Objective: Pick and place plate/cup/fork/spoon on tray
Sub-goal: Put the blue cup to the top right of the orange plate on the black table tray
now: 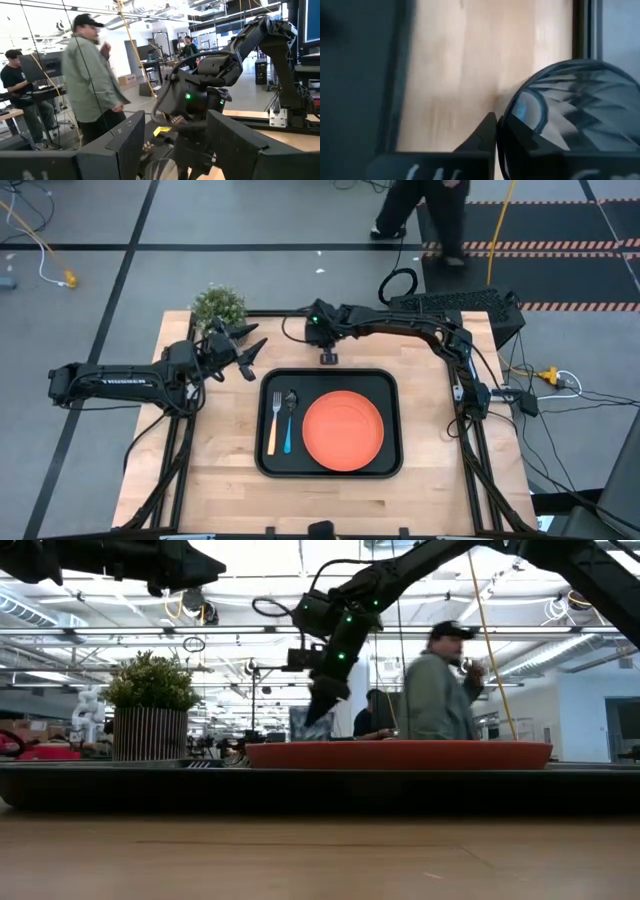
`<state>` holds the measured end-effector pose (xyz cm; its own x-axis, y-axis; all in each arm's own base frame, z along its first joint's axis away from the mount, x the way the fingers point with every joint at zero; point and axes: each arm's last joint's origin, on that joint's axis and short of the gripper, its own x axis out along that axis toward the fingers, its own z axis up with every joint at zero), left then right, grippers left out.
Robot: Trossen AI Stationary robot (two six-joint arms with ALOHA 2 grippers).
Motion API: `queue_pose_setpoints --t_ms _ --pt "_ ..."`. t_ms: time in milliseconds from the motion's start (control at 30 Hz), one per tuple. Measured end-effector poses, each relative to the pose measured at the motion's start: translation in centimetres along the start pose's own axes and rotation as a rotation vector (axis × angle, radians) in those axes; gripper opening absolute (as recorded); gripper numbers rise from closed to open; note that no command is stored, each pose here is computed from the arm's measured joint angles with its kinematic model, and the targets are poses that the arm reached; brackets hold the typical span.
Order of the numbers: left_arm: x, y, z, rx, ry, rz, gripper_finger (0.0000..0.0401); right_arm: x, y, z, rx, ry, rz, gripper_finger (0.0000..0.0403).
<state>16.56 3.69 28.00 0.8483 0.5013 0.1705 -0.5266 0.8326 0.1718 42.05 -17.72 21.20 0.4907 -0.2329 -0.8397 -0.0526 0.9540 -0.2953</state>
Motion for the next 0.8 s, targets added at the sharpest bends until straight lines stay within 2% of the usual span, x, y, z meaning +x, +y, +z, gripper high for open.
queue_pose_setpoints --t_ms 133,300,467,600,800 --pt "0.0 0.0 0.1 0.009 -0.006 0.003 0.0216 -1.6 0.2 -0.9 -0.019 0.142 -0.033 0.0003" --pt "0.0 0.1 0.2 0.008 -0.015 0.005 0.0216 -6.4 -0.1 -1.0 -0.005 0.164 -0.059 0.0002" --pt "0.0 0.1 0.2 0.009 -0.016 0.006 0.0216 -12.3 0.3 -1.8 0.108 0.175 -0.041 0.0001" --pt "0.0 0.1 0.2 0.010 -0.016 0.006 0.0216 -15.9 1.6 -2.9 0.252 0.229 0.046 0.0001" --pt "0.0 0.1 0.2 0.008 -0.016 0.006 0.0216 -19.3 5.2 -2.9 0.288 0.302 0.054 0.0001"
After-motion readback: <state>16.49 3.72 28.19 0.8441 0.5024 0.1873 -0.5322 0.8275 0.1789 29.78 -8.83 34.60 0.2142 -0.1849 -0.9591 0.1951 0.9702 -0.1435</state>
